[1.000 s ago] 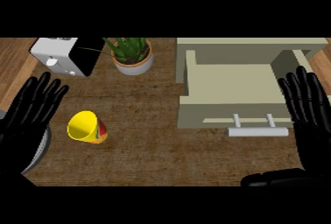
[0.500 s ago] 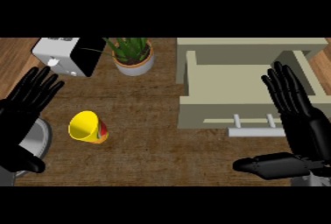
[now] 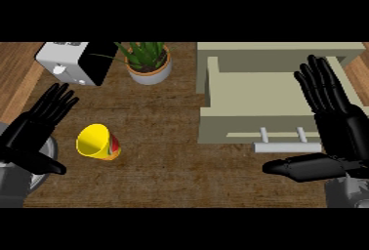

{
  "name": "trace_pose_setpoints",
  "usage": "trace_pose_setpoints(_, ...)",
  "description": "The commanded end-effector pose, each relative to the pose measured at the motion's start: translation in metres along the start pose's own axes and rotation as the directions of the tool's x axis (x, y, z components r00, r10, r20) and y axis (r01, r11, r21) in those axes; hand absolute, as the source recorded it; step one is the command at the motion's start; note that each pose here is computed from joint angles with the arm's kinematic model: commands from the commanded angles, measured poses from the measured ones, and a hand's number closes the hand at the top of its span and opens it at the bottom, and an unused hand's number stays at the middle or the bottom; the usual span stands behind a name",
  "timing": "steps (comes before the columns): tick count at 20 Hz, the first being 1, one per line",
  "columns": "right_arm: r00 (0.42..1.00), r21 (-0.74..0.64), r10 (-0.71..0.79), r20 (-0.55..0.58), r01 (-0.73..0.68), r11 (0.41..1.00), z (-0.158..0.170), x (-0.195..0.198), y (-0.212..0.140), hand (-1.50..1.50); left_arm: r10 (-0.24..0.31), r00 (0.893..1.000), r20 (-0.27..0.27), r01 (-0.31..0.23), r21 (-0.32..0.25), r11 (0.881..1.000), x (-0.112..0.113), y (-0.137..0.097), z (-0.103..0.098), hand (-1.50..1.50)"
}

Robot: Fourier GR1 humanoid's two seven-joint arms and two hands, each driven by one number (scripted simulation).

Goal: Pick up the cup, place it into the drawer and close the drawer

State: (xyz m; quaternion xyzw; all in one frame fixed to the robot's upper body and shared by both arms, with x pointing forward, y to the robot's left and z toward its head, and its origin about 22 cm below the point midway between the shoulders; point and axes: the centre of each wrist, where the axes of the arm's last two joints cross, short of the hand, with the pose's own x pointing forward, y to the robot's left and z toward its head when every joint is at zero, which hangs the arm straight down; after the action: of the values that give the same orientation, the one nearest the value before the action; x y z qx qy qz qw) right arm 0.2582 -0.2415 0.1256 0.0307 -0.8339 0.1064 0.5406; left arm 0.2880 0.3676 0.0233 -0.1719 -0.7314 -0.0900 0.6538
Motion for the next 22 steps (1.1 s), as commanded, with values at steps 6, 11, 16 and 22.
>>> trace_pose_setpoints(6, 0.999, -0.004, 0.015, 0.038, -0.015, 1.0, -0.002, 0.026, -0.015, -1.5, -0.04, 0.994, -0.1, 0.047, 0.068, 0.997, -0.06, 0.016, 0.001, -1.5)
trace_pose_setpoints(11, 1.0, 0.022, 0.004, 0.014, -0.004, 1.0, -0.028, 0.009, -0.01, -1.5, -0.053, 0.993, -0.105, 0.058, 0.049, 0.997, -0.089, 0.024, 0.014, -1.5)
trace_pose_setpoints(16, 0.999, 0.007, 0.019, 0.028, -0.019, 1.0, -0.003, 0.019, -0.009, -1.5, -0.073, 0.99, -0.119, 0.085, 0.102, 0.991, -0.119, 0.02, 0.036, -1.5)
trace_pose_setpoints(22, 0.999, 0.009, 0.0, 0.035, 0.0, 1.0, -0.028, 0.011, -0.011, -1.5, -0.06, 0.992, -0.108, 0.071, 0.096, 0.993, -0.116, 0.033, 0.047, -1.5)
